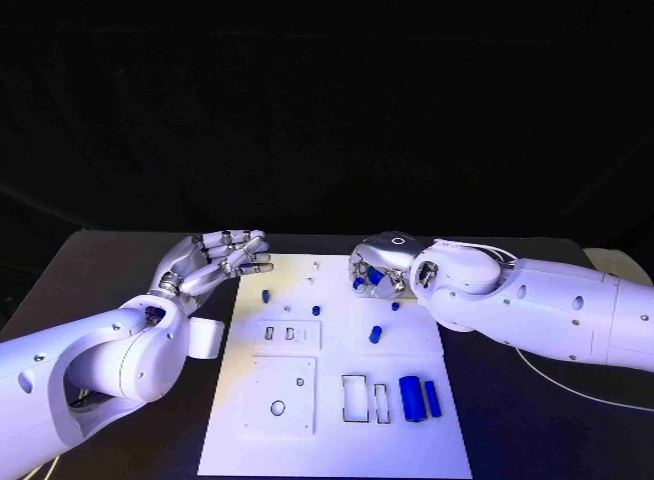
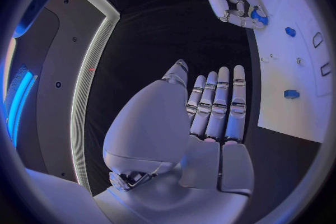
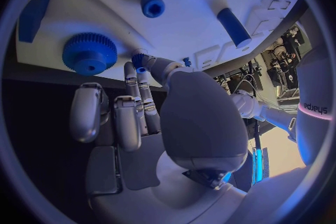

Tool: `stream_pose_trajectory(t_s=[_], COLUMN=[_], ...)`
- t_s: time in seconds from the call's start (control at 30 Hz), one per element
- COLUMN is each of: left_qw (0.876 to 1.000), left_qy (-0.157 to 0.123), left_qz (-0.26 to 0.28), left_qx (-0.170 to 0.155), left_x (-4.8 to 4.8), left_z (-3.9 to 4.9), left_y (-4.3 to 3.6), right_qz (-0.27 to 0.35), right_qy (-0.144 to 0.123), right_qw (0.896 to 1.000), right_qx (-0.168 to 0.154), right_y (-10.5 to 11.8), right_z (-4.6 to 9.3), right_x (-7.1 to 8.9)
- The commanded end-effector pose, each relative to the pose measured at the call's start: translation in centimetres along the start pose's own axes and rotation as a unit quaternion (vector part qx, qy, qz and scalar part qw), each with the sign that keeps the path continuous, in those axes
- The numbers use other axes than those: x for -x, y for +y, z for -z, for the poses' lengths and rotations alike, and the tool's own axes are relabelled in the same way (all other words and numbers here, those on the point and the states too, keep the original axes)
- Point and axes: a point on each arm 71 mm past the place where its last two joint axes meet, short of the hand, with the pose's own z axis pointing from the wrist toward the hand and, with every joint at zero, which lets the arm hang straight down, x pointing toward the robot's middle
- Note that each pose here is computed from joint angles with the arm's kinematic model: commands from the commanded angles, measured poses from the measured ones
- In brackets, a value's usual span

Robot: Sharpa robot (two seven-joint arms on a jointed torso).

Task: Assemble the parts on the task board

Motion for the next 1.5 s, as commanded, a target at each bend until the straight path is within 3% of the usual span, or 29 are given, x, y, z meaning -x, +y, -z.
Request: stream_pose_trajectory(t_s=[0.03, 0.23, 0.57, 0.97, 1.5], left_qw=[1.000, 1.000, 1.000, 1.000, 1.000], left_qy=[0.009, 0.009, 0.010, 0.013, 0.013], left_qz=[0.005, 0.004, 0.005, 0.007, 0.006], left_qx=[-0.003, -0.003, -0.003, -0.003, -0.003], left_x=[-0.22, -0.16, -0.26, -0.48, -0.45], left_z=[-0.07, -0.13, -0.25, -0.35, -0.41], left_y=[-0.12, -0.09, -0.03, -0.01, -0.04], right_qz=[0.007, 0.004, 0.003, 0.002, 0.010], right_qy=[-0.040, -0.079, -0.112, -0.107, -0.084], right_qw=[0.999, 0.997, 0.994, 0.994, 0.996], right_qx=[0.006, 0.009, 0.014, 0.016, 0.016], right_y=[0.5, 1.0, 2.1, 3.1, 3.1], right_z=[0.1, -0.8, -3.1, -5.3, -5.8], right_x=[0.7, 1.7, 2.2, 1.5, 0.6])
